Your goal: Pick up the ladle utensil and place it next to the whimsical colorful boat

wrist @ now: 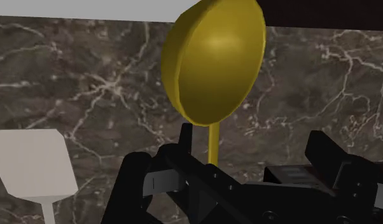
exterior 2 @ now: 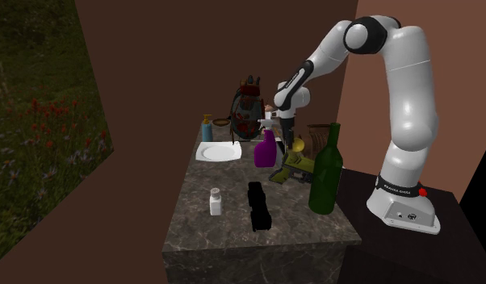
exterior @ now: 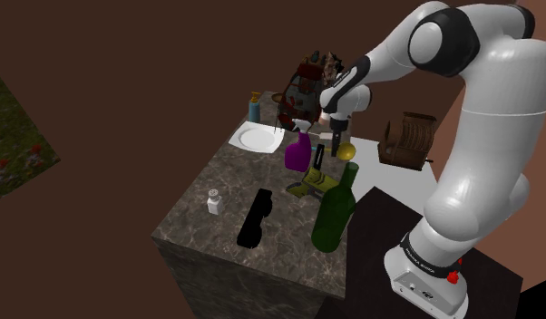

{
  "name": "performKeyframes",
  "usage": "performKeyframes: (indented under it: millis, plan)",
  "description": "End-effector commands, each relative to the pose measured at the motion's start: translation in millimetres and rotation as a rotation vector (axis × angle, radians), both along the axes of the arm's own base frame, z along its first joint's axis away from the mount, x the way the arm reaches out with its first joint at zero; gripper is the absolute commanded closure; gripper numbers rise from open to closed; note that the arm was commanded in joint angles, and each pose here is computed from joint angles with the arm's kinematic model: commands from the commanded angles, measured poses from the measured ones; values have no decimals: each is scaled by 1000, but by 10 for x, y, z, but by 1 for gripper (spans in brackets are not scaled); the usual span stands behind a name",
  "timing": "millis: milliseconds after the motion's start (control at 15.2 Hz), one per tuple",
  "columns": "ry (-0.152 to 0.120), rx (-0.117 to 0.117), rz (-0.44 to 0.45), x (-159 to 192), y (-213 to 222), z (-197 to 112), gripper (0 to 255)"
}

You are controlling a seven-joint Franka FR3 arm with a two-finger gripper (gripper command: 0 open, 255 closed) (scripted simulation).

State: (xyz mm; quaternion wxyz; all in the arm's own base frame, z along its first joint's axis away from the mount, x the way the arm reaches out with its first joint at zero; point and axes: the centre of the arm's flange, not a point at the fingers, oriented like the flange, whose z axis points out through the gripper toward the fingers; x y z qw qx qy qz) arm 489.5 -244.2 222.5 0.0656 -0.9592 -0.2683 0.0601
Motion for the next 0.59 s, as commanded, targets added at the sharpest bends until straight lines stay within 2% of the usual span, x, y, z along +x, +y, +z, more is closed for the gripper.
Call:
performKeyframes:
  millis: [0,66,528]
  plan:
    - [1,0,0,25,-14,226,0]
    - [1,0,0,40,-24,328,0]
    - [1,0,0,40,-24,328,0]
